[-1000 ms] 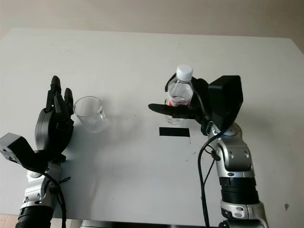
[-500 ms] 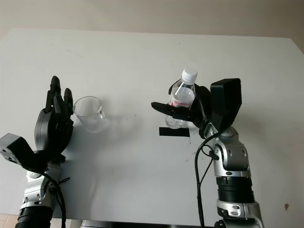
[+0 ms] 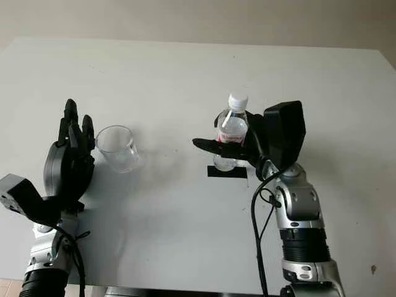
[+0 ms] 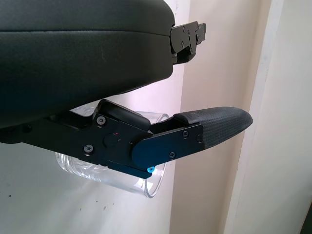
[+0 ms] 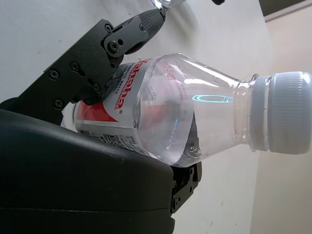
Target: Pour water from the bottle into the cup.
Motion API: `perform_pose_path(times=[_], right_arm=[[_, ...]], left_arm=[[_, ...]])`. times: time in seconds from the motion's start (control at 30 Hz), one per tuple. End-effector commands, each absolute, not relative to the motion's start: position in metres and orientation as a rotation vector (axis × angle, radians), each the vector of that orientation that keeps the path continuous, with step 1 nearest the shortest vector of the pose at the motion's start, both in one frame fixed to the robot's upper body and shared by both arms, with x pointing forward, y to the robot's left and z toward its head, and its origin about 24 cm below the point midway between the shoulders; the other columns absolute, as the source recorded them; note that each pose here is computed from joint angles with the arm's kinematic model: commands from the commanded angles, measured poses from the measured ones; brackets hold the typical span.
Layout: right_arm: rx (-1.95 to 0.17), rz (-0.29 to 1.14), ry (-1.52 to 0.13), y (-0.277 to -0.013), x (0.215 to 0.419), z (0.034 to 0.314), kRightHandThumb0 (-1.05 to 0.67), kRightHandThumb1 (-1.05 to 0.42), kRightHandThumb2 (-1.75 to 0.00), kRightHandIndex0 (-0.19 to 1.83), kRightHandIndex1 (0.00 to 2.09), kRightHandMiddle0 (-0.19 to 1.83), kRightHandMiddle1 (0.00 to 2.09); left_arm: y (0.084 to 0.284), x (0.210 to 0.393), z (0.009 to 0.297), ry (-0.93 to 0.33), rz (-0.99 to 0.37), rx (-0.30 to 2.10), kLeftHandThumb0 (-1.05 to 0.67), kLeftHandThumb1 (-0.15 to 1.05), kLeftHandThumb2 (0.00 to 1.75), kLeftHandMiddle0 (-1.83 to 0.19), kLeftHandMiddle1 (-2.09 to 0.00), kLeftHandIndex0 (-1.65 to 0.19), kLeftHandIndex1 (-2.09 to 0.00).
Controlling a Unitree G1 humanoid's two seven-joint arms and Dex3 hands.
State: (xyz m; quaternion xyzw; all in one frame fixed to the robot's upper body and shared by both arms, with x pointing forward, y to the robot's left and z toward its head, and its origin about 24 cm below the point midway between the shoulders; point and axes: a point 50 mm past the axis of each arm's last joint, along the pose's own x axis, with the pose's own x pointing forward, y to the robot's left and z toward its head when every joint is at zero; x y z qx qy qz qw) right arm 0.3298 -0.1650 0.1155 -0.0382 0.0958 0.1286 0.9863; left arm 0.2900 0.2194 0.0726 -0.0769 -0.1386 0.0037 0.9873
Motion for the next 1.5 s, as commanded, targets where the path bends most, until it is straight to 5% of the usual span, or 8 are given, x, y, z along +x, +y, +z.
perform_pose_path(times=[0.0,0.77,0.97,1.13,1.23,1.47], right_arm=[[-0.108,0.268,0.159,-0.165,0.330,0.126,-0.23,-1.05,-0.26,1.32,2.09,0.83,2.09],[-0.126,0.278,0.182,-0.164,0.326,0.115,-0.21,-1.05,-0.27,1.19,2.09,0.62,2.09],[-0.090,0.272,0.175,-0.164,0.324,0.105,-0.28,-1.05,-0.18,0.76,2.09,0.20,2.09],[-0.132,0.237,0.170,-0.164,0.322,0.098,-0.41,-1.02,-0.06,-0.08,2.09,-0.15,2.09],[-0.165,0.225,0.167,-0.165,0.320,0.095,-0.47,-0.98,-0.04,-0.18,2.05,-0.19,2.09],[-0.185,0.241,0.129,-0.166,0.313,0.090,-0.52,-0.92,-0.05,-0.19,1.21,-0.19,1.23]], left_arm=[[0.222,0.285,0.066,-0.251,0.015,-0.148,-0.80,1.05,0.68,0.19,-0.05,0.19,0.00],[0.224,0.285,0.067,-0.251,0.017,-0.142,-0.81,1.05,0.67,0.19,-0.05,0.19,0.00],[0.226,0.285,0.068,-0.249,0.015,-0.145,-0.81,1.05,0.67,0.19,-0.05,0.19,0.00],[0.227,0.285,0.068,-0.250,0.011,-0.142,-0.80,1.05,0.67,0.19,-0.05,0.19,0.00],[0.228,0.285,0.067,-0.246,0.013,-0.142,-0.80,1.05,0.67,0.18,-0.05,0.19,0.00],[0.228,0.285,0.068,-0.248,0.009,-0.143,-0.80,1.05,0.66,0.18,-0.05,0.19,0.00]])
